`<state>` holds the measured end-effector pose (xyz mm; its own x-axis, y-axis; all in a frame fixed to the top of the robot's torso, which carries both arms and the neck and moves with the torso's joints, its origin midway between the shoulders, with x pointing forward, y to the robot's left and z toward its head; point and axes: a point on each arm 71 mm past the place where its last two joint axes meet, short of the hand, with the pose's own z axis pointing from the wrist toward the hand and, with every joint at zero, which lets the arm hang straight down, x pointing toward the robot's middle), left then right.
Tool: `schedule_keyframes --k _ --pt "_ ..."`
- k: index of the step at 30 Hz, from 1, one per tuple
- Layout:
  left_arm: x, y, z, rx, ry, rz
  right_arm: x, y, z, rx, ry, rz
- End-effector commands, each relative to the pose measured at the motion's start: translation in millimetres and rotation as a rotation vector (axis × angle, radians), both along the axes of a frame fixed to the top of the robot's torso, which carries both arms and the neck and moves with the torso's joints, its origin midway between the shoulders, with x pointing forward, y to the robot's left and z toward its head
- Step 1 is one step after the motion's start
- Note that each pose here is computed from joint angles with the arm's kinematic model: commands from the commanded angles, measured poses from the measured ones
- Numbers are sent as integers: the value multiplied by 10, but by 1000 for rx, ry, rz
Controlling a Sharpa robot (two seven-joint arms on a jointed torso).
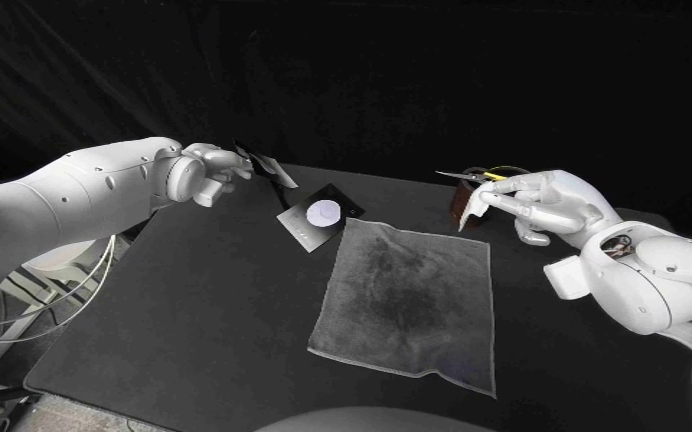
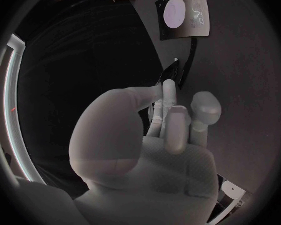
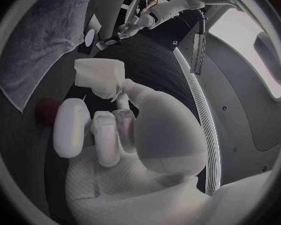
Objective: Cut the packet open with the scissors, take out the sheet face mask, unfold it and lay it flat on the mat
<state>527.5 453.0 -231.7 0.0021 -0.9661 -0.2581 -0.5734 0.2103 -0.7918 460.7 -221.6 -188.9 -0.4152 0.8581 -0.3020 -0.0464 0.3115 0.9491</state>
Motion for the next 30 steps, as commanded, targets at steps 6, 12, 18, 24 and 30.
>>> schedule_keyframes --k 6,12,18,24,30 --pt "-142 -19 -116 -49 225 -60 0 22 -60 -15 8 10" --pt "-182 5 -136 -27 275 -71 -3 29 -101 -17 14 5" --pt "-210 62 -139 0 299 -70 -5 20 -115 -20 17 1" --pt "-271 180 -127 34 326 -71 -4 12 -121 -21 18 -1" --pt "-345 317 -63 50 331 -71 -4 6 -125 -22 18 -2"
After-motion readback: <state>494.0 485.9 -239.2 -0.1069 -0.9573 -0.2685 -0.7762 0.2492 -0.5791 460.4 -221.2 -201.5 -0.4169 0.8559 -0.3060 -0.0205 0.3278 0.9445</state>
